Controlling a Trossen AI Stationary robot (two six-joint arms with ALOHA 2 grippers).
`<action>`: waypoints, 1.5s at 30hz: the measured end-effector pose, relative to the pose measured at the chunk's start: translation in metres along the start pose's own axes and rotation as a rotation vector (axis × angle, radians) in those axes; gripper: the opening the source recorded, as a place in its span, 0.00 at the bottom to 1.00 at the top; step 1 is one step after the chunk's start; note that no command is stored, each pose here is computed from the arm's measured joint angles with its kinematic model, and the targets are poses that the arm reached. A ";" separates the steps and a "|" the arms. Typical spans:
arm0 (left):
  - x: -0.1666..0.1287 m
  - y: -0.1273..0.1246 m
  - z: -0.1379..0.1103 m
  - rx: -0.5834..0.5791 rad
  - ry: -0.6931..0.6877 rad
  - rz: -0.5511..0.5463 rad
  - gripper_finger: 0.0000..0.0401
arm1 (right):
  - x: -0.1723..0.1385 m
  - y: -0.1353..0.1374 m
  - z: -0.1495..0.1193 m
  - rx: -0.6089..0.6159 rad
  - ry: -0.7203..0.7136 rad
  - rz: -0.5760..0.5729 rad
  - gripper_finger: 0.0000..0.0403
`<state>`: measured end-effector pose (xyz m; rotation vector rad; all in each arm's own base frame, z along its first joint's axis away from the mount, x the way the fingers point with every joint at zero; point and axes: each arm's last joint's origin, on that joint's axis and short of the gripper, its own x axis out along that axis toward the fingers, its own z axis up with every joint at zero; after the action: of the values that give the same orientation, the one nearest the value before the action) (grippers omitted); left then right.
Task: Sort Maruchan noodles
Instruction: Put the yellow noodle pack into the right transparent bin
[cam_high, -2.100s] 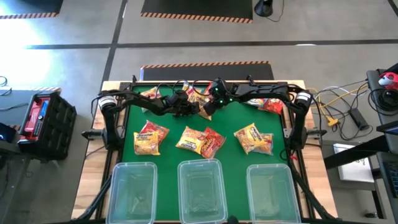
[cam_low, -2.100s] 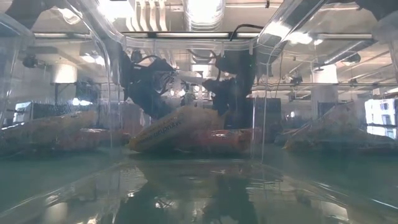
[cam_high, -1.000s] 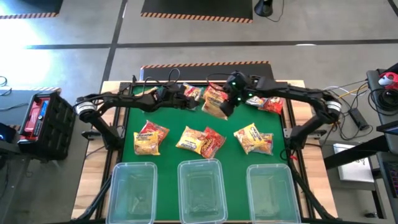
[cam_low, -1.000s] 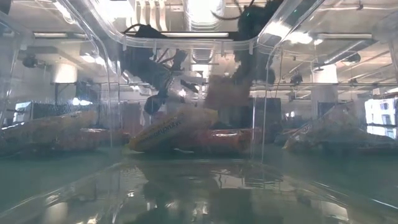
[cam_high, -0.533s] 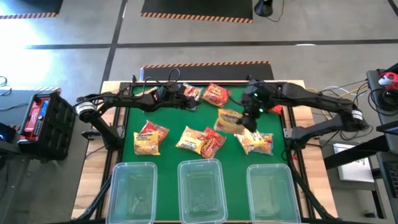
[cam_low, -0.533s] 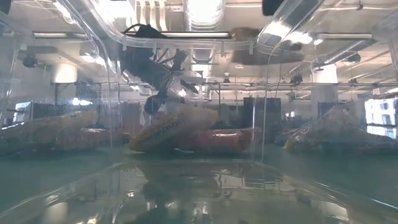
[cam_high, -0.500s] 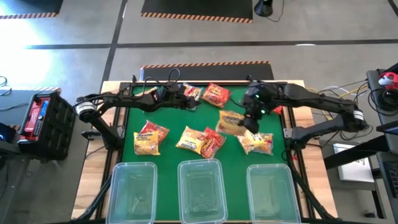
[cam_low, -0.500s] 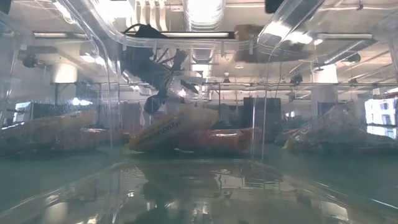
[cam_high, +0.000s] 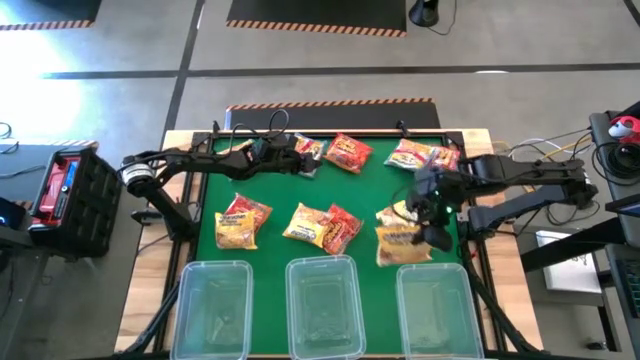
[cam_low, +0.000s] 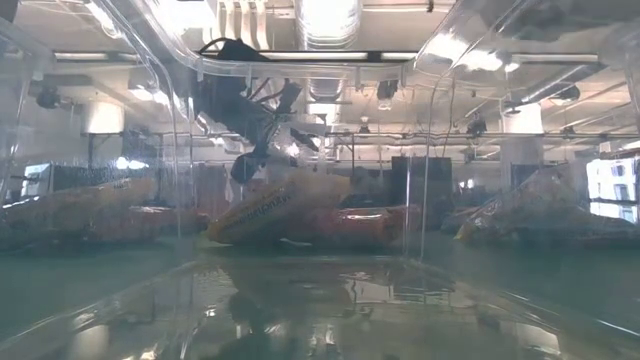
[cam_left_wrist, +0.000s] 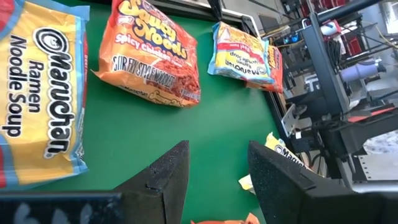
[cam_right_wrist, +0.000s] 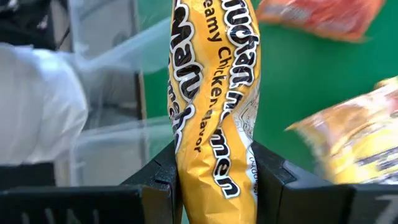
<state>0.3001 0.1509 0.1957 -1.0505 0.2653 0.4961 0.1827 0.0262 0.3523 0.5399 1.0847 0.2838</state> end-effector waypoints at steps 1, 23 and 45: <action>0.000 0.000 0.000 0.000 0.001 0.003 0.36 | 0.001 0.004 -0.003 0.000 0.018 0.008 0.27; 0.000 0.001 -0.001 0.002 -0.026 0.046 0.36 | 0.026 0.048 -0.046 0.037 0.196 -0.023 0.28; 0.000 0.005 -0.004 0.075 -0.004 0.084 0.37 | 0.096 0.044 -0.057 0.164 0.334 -0.149 0.28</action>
<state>0.2977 0.1495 0.1903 -0.9680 0.3231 0.5593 0.1766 0.1242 0.2835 0.5664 1.4743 0.1569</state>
